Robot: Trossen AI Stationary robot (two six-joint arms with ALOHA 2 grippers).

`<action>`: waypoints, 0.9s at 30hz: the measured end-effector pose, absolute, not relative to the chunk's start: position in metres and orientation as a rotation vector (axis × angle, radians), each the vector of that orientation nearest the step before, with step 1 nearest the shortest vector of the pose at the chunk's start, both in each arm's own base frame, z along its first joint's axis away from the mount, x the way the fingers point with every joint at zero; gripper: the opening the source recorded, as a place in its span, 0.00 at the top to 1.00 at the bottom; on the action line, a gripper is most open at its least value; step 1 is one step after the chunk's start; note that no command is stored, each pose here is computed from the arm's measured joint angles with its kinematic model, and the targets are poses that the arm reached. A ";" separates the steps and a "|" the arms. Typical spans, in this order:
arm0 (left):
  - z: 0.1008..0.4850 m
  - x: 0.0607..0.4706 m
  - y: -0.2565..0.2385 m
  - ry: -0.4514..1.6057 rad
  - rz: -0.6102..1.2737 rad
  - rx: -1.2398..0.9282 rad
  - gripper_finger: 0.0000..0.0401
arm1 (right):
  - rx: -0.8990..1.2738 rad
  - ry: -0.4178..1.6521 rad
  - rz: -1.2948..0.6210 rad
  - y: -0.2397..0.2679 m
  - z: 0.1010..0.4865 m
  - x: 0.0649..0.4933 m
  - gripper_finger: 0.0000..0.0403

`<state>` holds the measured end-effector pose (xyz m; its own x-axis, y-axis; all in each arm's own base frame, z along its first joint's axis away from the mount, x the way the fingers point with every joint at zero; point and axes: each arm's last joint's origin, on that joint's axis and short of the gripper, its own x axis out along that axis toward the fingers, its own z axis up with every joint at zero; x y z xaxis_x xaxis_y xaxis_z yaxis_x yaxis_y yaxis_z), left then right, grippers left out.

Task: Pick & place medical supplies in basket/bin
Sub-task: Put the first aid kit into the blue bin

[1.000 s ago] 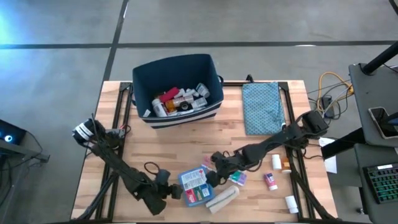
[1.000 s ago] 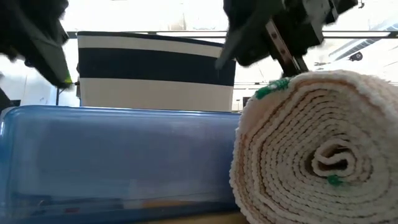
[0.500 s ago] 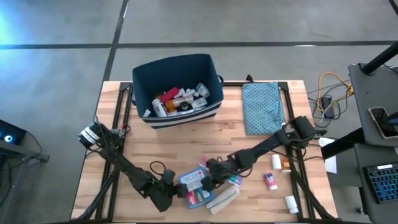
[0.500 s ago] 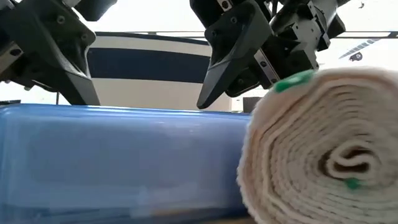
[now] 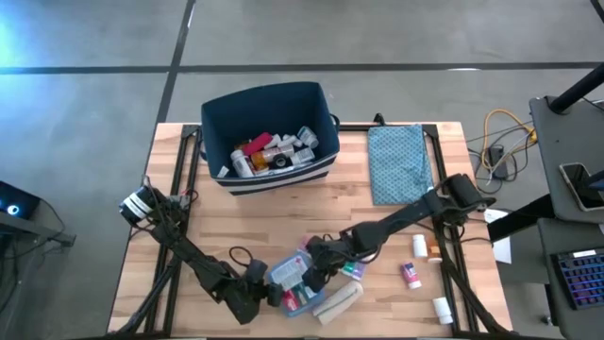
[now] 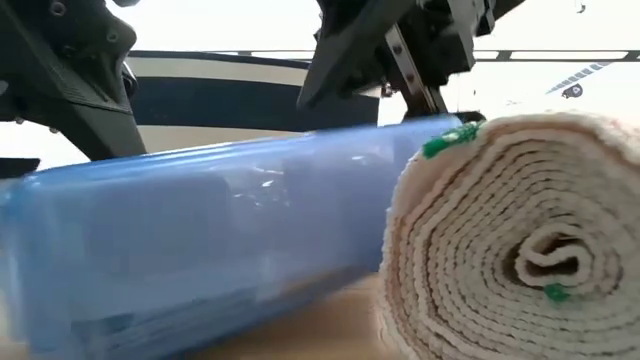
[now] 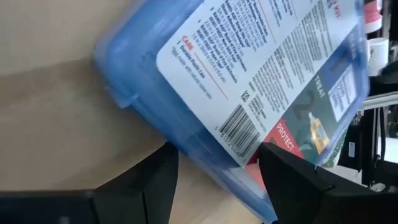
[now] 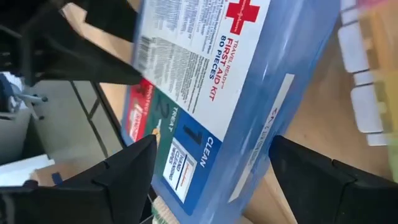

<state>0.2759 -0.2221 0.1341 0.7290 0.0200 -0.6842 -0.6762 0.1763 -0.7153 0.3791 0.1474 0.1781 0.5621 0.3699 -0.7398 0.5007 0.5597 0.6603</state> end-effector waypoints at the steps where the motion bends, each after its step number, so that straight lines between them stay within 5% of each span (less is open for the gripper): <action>1: 0.134 0.276 -0.221 0.606 0.539 -1.302 0.50 | 1.004 1.023 -0.094 0.147 0.181 0.379 0.27; 13: 0.127 0.272 -0.212 0.488 0.597 -1.195 0.51 | 0.905 1.013 -0.067 0.149 0.225 0.385 0.27; 17: 0.125 0.277 -0.205 0.403 0.635 -1.157 0.51 | 0.883 0.713 0.096 0.155 0.268 0.407 0.28; 27: 0.126 0.289 -0.195 0.397 0.625 -1.155 0.51 | 0.681 1.035 -0.233 0.131 0.271 0.373 0.31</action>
<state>0.2886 -0.1950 0.1261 0.7661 0.2516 -0.5915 -0.6423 0.2648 -0.7193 0.3726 0.1308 0.2706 0.5076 0.1321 -0.8514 0.4843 0.7736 0.4087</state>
